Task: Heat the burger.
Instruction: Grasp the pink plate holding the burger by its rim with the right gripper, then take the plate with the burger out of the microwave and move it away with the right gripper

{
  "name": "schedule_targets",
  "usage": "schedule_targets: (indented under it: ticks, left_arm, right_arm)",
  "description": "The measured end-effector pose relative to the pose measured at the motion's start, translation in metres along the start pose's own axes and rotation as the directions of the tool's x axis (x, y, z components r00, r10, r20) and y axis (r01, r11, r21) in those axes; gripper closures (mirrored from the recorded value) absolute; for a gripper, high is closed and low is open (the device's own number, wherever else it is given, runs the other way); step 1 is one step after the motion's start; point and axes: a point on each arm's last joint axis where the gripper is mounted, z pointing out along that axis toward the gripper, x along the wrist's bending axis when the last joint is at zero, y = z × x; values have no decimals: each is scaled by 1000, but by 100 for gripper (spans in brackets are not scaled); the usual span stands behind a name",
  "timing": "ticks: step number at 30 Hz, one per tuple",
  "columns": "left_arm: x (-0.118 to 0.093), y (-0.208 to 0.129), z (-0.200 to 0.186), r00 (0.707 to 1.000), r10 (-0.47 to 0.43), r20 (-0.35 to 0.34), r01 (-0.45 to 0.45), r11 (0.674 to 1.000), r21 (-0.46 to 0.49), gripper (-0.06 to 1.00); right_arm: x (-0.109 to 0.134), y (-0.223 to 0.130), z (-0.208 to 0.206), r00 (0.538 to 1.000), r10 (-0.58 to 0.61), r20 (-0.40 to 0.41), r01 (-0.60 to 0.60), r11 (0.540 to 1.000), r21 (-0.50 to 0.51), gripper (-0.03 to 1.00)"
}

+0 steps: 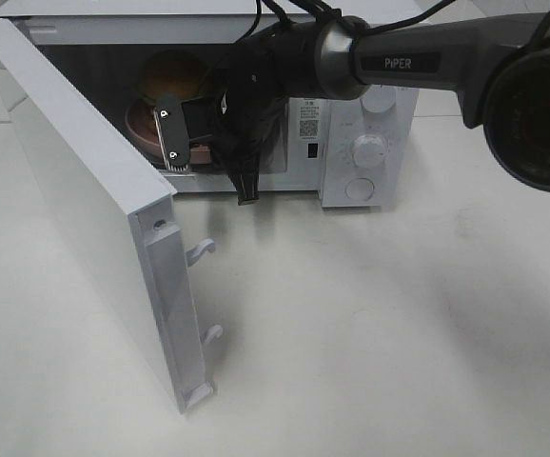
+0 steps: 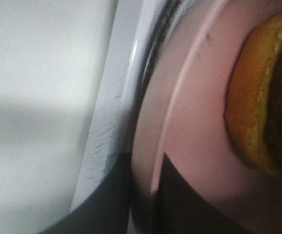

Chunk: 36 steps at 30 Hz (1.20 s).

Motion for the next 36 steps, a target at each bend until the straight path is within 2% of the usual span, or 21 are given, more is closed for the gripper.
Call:
schedule_targets:
  ticks: [2, 22, 28, 36]
  left_arm:
    - [0, 0, 0, 1000, 0, 0, 0, 1000, 0, 7]
    - [0, 0, 0, 1000, 0, 0, 0, 1000, 0, 7]
    - [0, 0, 0, 1000, 0, 0, 0, 1000, 0, 7]
    - [0, 0, 0, 1000, 0, 0, 0, 1000, 0, 7]
  right_arm:
    - [-1, -1, 0, 1000, -19, 8, 19, 1000, 6, 86]
    - [-4, -1, -12, 999, -29, -16, 29, 999, 18, 86]
    - [9, -4, -25, 992, -124, -30, 125, 992, 9, 86]
    - [21, -7, -45, 982, -186, -15, 186, 982, -20, 86]
